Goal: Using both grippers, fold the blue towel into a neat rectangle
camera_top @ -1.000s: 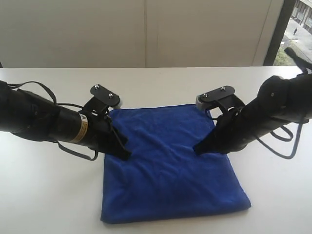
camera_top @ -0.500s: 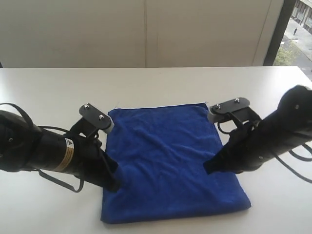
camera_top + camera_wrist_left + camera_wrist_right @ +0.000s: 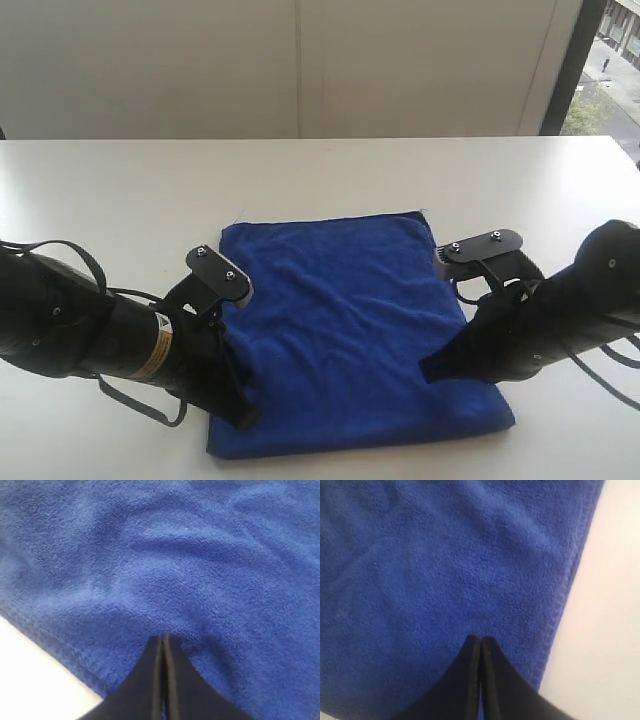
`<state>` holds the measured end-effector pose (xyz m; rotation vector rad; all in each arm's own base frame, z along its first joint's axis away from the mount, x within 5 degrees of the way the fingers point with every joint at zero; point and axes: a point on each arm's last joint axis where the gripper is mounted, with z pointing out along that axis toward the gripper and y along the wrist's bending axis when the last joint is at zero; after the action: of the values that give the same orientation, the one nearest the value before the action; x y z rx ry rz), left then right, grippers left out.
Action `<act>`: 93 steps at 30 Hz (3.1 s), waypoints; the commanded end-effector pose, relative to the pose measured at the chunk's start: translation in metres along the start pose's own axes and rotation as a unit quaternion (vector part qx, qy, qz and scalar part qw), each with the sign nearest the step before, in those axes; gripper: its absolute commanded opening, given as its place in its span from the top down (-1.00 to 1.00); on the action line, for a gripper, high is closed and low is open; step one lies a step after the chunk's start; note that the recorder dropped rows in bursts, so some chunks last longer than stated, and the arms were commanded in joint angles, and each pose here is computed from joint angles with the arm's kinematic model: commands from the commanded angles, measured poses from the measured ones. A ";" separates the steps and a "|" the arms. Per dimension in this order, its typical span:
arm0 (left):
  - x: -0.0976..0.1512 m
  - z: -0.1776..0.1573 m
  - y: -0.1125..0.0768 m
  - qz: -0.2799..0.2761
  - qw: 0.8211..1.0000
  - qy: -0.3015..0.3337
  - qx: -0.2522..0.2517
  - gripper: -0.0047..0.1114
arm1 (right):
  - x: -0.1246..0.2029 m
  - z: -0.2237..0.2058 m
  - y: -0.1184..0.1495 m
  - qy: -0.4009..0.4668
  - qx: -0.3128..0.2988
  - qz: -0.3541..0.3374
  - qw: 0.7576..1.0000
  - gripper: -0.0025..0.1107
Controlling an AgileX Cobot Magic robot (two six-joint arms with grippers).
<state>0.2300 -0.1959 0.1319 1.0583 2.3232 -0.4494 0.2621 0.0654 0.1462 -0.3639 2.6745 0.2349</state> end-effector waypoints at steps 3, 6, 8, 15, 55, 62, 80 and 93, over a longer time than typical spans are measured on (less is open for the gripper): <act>0.001 0.000 -0.003 -0.002 1.000 -0.002 0.007 0.92 | 0.000 0.004 0.004 -0.009 0.004 -0.006 1.000 0.96; 0.001 0.000 -0.003 0.003 1.000 -0.001 0.005 0.92 | 0.004 0.012 0.003 0.008 0.004 -0.004 1.000 0.96; 0.002 0.000 -0.002 0.004 1.000 0.001 0.003 0.92 | 0.006 0.017 0.003 0.019 0.003 -0.004 1.000 0.96; 0.015 0.000 0.001 0.008 0.999 0.029 -0.022 0.92 | 0.010 0.024 0.002 0.033 0.004 -0.006 0.999 0.96; 0.006 -0.026 -0.019 0.000 0.999 -0.014 0.034 0.92 | 0.000 -0.025 0.011 -0.015 -0.012 -0.023 1.000 0.96; 0.031 -0.016 -0.028 0.009 0.999 0.033 0.037 0.92 | 0.013 -0.007 0.007 0.020 -0.007 -0.015 1.000 0.96; 0.048 -0.016 -0.026 0.005 0.998 0.059 0.017 0.92 | 0.041 0.011 -0.001 0.098 0.027 0.000 0.995 0.96; 0.022 -0.035 -0.027 0.015 1.000 -0.003 0.016 0.92 | 0.010 -0.031 0.004 -0.033 0.032 0.005 0.999 0.96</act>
<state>0.1817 -0.1811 0.1344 1.1123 2.3590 -0.4891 0.2376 0.0595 0.1498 -0.3354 2.6987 0.1498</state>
